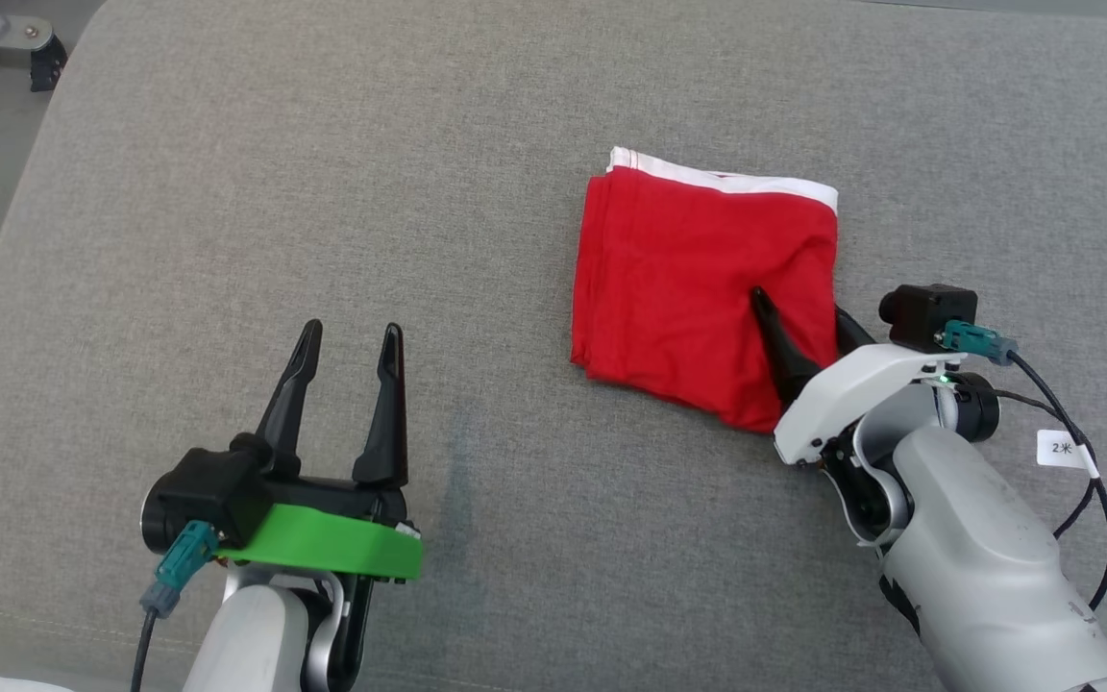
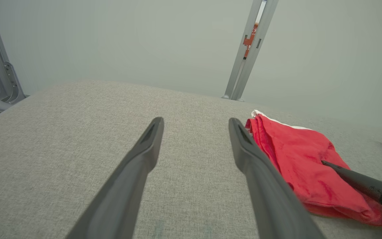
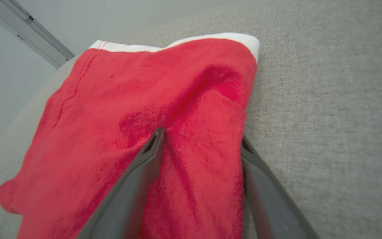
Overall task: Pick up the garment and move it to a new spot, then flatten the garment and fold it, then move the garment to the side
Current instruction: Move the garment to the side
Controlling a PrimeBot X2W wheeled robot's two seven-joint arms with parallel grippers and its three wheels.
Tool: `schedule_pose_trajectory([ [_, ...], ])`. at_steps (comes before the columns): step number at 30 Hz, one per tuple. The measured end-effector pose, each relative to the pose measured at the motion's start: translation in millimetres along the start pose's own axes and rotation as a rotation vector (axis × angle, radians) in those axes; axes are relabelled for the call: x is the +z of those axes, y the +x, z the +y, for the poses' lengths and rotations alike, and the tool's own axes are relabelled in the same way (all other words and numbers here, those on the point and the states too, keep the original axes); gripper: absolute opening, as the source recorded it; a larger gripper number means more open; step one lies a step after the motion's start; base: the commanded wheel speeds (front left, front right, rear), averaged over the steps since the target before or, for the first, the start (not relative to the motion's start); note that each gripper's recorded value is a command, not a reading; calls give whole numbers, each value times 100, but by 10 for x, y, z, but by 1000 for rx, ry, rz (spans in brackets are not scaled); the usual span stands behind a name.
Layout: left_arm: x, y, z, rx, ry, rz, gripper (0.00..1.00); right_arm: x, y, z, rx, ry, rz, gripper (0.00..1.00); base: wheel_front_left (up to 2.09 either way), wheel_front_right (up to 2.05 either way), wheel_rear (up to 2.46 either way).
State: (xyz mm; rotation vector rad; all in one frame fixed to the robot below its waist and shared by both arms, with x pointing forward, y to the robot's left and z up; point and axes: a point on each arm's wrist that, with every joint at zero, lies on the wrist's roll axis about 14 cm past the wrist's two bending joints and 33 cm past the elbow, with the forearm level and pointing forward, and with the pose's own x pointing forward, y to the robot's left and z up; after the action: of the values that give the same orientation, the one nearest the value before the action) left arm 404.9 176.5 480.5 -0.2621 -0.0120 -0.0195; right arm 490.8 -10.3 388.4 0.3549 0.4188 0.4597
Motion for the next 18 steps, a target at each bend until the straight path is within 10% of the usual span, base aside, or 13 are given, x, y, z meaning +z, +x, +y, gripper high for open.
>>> schedule_pose_trajectory([
  [18,-34,288,-756,-251,19,-20,100,405,-341,-428,-12,-476,-57,0,0,0,0],
])
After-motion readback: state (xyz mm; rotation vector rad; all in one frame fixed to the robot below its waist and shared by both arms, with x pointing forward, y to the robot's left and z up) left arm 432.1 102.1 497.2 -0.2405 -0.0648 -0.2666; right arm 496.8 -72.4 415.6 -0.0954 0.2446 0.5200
